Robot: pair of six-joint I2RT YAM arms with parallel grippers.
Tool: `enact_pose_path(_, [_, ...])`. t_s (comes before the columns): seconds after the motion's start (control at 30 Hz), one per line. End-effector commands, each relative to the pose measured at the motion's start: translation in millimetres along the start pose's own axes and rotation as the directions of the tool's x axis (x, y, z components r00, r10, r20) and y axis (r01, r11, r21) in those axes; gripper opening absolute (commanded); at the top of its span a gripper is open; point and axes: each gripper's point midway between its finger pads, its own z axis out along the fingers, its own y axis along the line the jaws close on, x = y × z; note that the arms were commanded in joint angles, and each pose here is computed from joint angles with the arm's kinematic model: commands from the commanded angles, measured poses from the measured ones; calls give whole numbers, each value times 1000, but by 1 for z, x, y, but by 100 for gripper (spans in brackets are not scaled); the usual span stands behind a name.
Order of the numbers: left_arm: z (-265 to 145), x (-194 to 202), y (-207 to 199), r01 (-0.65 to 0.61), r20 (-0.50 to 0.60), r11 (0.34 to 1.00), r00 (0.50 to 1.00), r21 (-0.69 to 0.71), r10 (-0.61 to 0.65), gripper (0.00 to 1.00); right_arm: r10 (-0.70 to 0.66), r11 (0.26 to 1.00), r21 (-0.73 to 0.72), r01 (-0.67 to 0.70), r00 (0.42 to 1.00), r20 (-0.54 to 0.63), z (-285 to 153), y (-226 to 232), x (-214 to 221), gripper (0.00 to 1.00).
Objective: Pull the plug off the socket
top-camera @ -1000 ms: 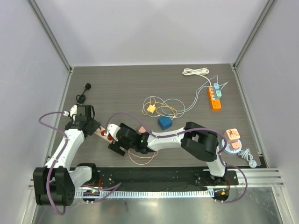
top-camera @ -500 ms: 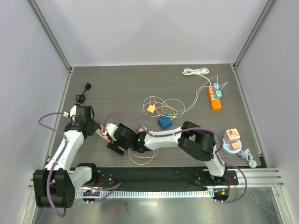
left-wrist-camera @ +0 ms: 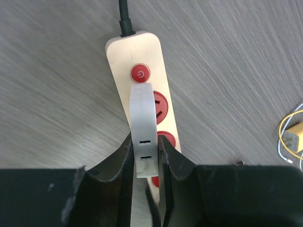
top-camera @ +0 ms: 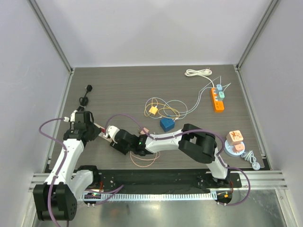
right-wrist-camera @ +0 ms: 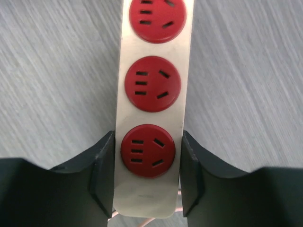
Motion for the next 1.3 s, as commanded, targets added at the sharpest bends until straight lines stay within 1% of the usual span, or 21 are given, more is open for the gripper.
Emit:
enact_pose_path(0.0, [-11,10,-10,-27,-43,996,999,82,30,0,-17,1000,1,17,1000,20,10,1,-4,25])
enact_pose_path(0.03, [-12,11,-12,-28,-50,995,998,93,33,0,-14,1000,4,14,1000,15,11,0,-4,17])
enact_pose_path(0.07, [-16,14,-18,-28,-71,992,997,124,37,0,-12,1000,1,12,1000,2,12,1,-2,2])
enact_pose_path(0.1, [-17,14,-20,-30,-75,990,996,135,40,0,0,1000,-2,0,1000,0,13,3,-3,1])
enact_pose_path(0.27, [-25,6,-22,-18,-25,987,999,157,22,0,0,1000,-22,-1,999,-41,24,10,9,1])
enact_pose_path(0.37, [-36,-7,-32,-11,22,981,1000,192,7,0,-10,1000,-19,7,988,-156,37,12,35,1])
enact_pose_path(0.4, [-41,-11,-38,-6,29,977,1000,212,0,0,-9,1000,-20,6,988,-153,41,14,28,1])
enact_pose_path(0.47, [-42,-7,-46,43,-18,972,999,232,-39,0,19,999,-34,-26,983,-182,48,20,38,1])
enact_pose_path(0.57, [-40,2,-60,89,-93,954,994,285,-64,0,70,993,-80,-86,981,-183,49,27,35,1])
enact_pose_path(0.6, [-40,4,-59,64,-87,959,995,277,-41,0,90,990,-87,-107,979,-182,47,24,33,1])
enact_pose_path(0.63, [-36,-8,-49,34,-5,977,999,209,-33,0,105,986,-111,-127,976,-188,46,27,33,1])
enact_pose_path(0.67, [-36,-13,-38,7,35,989,999,149,-12,0,115,984,-110,-137,975,-188,45,26,33,1])
enact_pose_path(0.73, [-35,-11,-21,-37,53,997,998,67,34,0,126,984,-102,-148,973,-191,46,22,34,1])
enact_pose_path(0.83, [-28,1,-26,-23,8,994,1000,110,22,0,138,982,-95,-161,967,-212,51,19,41,1])
enact_pose_path(0.87, [-29,15,-39,-11,-69,983,997,182,24,0,141,982,-96,-165,965,-220,51,20,40,1])
enact_pose_path(0.97, [-31,19,-59,33,-116,961,993,274,-1,0,147,979,-102,-175,961,-234,54,22,45,1])
enact_pose_path(1.07, [-39,4,-53,2,-36,971,999,240,7,0,159,976,-106,-188,958,-238,53,21,45,1])
enact_pose_path(1.1, [-41,-6,-38,-10,29,985,1000,173,5,0,161,974,-118,-195,956,-246,53,22,47,1])
enact_pose_path(1.13, [-45,-11,-35,-25,54,987,998,156,16,0,169,971,-123,-203,955,-242,53,22,45,1])
enact_pose_path(1.2, [-49,-14,-28,-30,76,991,997,131,20,0,180,967,-133,-217,953,-243,52,21,45,1])
enact_pose_path(1.27, [-52,-11,-31,-20,73,985,997,169,8,0,183,967,-132,-219,953,-240,54,21,45,1])
